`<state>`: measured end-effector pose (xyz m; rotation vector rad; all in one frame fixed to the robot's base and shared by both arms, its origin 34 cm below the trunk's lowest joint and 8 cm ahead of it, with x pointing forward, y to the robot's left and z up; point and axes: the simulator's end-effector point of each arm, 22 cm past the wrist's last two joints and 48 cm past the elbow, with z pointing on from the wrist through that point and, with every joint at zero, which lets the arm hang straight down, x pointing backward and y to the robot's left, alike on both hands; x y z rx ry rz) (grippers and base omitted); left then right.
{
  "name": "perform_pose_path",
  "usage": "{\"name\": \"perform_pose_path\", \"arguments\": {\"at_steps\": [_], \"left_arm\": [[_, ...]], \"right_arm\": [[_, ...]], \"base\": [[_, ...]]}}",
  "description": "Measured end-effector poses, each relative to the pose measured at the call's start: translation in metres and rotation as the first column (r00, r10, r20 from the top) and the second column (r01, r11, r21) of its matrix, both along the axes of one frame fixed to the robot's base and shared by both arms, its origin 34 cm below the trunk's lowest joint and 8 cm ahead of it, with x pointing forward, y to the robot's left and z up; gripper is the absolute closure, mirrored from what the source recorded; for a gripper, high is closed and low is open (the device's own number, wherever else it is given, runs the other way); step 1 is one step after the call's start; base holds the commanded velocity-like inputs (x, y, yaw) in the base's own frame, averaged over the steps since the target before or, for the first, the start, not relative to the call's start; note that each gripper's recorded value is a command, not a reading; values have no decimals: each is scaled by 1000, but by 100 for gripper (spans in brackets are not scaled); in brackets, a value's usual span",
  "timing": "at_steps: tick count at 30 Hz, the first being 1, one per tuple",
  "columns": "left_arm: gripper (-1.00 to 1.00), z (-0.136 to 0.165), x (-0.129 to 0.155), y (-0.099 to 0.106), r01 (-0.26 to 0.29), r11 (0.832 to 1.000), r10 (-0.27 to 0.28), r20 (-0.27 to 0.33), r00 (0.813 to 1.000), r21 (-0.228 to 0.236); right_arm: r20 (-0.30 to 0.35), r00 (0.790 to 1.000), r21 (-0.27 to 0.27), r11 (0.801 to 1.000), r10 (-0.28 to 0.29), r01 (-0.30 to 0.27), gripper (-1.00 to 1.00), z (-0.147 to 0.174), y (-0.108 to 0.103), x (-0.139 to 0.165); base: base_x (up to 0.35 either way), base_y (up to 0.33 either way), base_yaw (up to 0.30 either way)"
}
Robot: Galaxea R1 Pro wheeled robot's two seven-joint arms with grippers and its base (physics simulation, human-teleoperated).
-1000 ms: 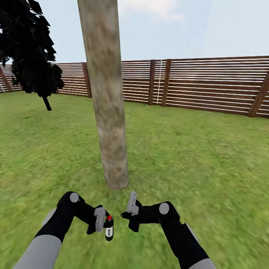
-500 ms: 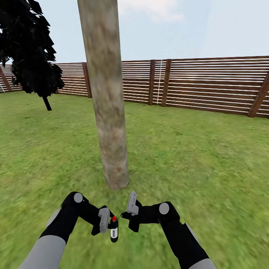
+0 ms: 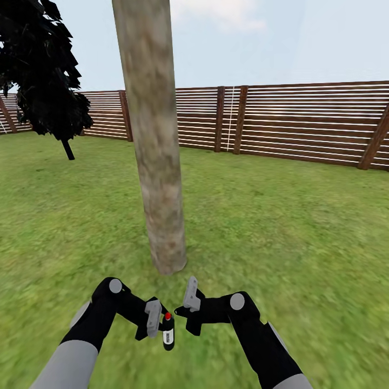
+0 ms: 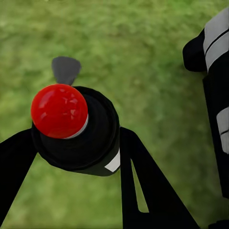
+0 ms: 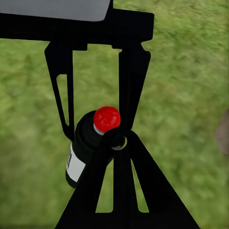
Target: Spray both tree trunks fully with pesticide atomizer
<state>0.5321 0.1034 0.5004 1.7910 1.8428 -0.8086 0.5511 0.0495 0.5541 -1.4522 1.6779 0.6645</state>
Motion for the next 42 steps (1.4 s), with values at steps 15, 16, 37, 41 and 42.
{"name": "perform_pose_path", "arguments": {"at_steps": [15, 16, 37, 41, 42], "left_arm": [[100, 9, 2, -11, -8, 998, 8, 3, 1000, -65], [100, 9, 2, -11, -8, 998, 8, 4, 1000, -65], [100, 11, 0, -19, -5, 996, 5, -2, 1000, -89], [100, 9, -1, -14, -3, 997, 3, -5, 1000, -78], [100, 8, -1, -12, -5, 997, 5, -5, 1000, -75]], "right_arm": [[0, 1000, 0, 1000, 0, 0, 100, 0, 0, 0], [0, 1000, 0, 1000, 0, 0, 100, 0, 0, 0], [1, 1000, 0, 1000, -5, 5, 100, 0, -1, 1], [0, 1000, 1, 1000, -5, 5, 100, 0, -1, 1], [1, 1000, 1, 1000, -5, 5, 100, 0, -1, 1]], "base": [[0, 0, 0], [0, 0, 0], [0, 0, 0], [0, 0, 0], [0, 0, 0]]}}
